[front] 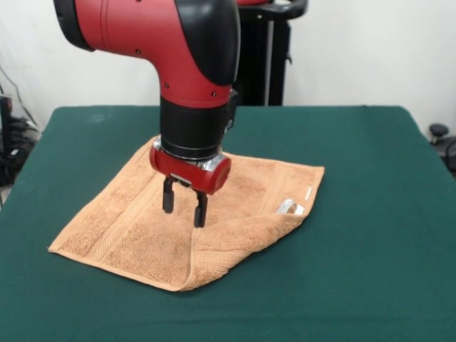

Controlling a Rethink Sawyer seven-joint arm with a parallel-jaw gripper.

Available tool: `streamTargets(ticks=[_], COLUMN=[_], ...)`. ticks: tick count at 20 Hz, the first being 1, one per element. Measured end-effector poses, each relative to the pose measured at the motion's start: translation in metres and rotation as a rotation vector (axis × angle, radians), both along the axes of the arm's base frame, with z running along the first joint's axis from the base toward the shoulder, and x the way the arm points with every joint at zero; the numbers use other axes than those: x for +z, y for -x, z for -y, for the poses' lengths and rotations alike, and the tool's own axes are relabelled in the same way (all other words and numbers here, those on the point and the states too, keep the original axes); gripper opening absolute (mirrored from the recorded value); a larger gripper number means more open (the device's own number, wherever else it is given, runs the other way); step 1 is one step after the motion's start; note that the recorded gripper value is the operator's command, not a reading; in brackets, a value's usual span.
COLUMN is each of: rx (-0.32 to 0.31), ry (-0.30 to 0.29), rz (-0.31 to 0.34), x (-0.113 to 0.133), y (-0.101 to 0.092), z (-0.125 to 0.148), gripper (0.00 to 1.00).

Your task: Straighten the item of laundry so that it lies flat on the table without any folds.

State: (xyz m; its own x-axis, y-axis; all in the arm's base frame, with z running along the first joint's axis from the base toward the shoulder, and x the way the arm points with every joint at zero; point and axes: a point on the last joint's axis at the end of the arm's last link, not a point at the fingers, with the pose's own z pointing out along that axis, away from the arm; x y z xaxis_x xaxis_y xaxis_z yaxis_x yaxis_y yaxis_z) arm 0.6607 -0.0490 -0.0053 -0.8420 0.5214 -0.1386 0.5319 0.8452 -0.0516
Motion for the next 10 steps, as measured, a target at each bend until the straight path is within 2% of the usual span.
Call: streamTargets(ticks=[10], rx=[0.017], ry=[0.001], rz=[0.02], x=[0.002], y=[-0.015], z=[-0.014], gripper=[1.0])
